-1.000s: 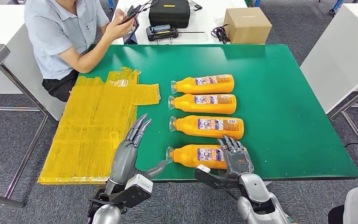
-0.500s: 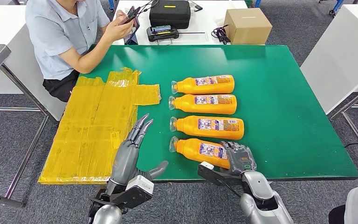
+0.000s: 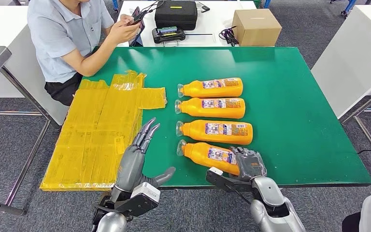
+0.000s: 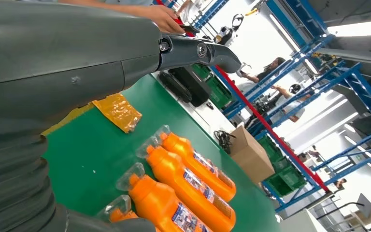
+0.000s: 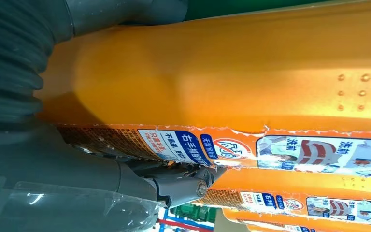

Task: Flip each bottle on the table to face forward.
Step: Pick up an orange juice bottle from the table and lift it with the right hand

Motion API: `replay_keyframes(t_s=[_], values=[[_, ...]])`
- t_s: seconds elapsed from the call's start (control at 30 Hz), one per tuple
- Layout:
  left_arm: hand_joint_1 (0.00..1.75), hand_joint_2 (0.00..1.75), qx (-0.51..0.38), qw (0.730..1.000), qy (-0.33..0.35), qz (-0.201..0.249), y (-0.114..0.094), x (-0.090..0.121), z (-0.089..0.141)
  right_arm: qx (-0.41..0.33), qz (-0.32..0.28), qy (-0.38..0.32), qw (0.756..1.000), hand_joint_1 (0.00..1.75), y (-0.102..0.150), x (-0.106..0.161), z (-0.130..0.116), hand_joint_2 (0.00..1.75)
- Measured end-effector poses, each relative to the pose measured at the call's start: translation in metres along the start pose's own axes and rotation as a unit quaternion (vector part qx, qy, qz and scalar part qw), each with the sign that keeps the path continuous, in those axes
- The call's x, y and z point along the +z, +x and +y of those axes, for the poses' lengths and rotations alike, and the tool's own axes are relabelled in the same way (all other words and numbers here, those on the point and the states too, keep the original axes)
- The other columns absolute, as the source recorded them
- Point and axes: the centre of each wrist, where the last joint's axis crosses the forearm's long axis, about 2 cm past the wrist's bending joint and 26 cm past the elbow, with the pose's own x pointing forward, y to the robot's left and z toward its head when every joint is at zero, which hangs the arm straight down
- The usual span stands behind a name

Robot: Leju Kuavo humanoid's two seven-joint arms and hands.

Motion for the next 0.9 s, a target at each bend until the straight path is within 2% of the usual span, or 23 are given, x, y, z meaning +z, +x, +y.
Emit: replay_keyframes(t_s=[0.13,0.27,0.47,0.63,0.9], values=[[0.00,1.75,0.024,1.000,0.002,-0.004,-0.001,-0.001,-0.003,-0.100,-0.034,0.000,0.994,1.75,-0.019,0.004,0.000,1.75],[0.00,1.75,0.094,0.995,0.018,0.013,-0.004,-0.001,-0.005,-0.206,-0.075,-0.015,0.976,1.75,-0.035,0.012,0.003,1.75],[0.00,1.75,0.250,0.965,0.036,0.069,-0.014,0.002,-0.011,-0.329,-0.135,-0.025,0.934,1.75,-0.032,0.023,0.006,1.75],[0.00,1.75,0.344,0.931,0.037,0.116,-0.026,0.010,-0.020,-0.377,-0.166,-0.036,0.911,1.75,-0.022,0.026,0.004,1.75],[0.00,1.75,0.414,0.894,0.041,0.165,-0.040,0.027,-0.035,-0.405,-0.198,-0.042,0.892,1.75,-0.008,0.026,0.004,1.75]])
